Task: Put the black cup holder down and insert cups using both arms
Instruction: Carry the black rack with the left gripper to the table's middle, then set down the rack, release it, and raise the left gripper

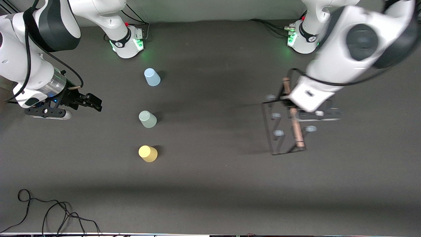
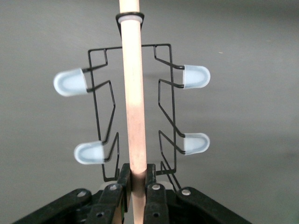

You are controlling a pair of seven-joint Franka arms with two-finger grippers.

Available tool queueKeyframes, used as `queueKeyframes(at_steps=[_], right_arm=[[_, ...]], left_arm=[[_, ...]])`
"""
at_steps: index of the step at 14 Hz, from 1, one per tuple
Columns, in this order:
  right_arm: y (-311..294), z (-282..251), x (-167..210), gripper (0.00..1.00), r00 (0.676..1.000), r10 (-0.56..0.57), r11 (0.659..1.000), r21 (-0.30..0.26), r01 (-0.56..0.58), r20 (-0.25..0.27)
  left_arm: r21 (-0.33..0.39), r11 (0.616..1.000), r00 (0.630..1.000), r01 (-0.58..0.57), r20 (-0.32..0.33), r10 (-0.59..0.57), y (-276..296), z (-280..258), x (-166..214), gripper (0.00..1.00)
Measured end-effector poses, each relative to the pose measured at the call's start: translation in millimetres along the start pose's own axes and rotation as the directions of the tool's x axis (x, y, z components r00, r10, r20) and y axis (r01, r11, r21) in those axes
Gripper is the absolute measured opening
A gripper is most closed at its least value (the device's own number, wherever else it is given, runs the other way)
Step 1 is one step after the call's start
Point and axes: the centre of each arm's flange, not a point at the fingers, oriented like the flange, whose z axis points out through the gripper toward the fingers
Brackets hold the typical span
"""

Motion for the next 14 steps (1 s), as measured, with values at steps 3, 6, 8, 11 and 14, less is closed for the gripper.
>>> queueKeyframes(at_steps=[3, 6, 8, 11, 14], right_arm=[[0.1, 0.1, 0.1, 1.00, 1.000, 0.000, 1.000, 0.000, 0.000, 0.000], [0.2, 0.3, 0.1, 1.00, 1.000, 0.000, 1.000, 0.000, 0.000, 0.001], [0.2, 0.4, 0.1, 1.00, 1.000, 0.000, 1.000, 0.000, 0.000, 0.001], [0.1, 0.4, 0.1, 1.00, 1.000, 0.000, 1.000, 0.000, 0.000, 0.001], [0.1, 0.5, 0.1, 1.00, 1.000, 0.000, 1.000, 0.000, 0.000, 0.001]], left_arm=[[-0.023, 0.998, 0.999, 0.051, -0.001, -0.051, 94.7, 36.7, -37.9, 0.16], [-0.036, 0.998, 0.998, 0.055, -0.013, -0.055, 158.0, 74.1, -66.8, 0.16], [-0.030, 0.998, 0.998, 0.052, -0.030, -0.052, 184.7, 98.0, -75.5, 0.16], [-0.018, 1.000, 0.999, 0.022, -0.049, -0.023, 212.8, 120.9, -78.6, 0.16], [-0.003, 1.000, 0.999, 0.006, -0.050, -0.006, 224.4, 145.1, -73.6, 0.16]])
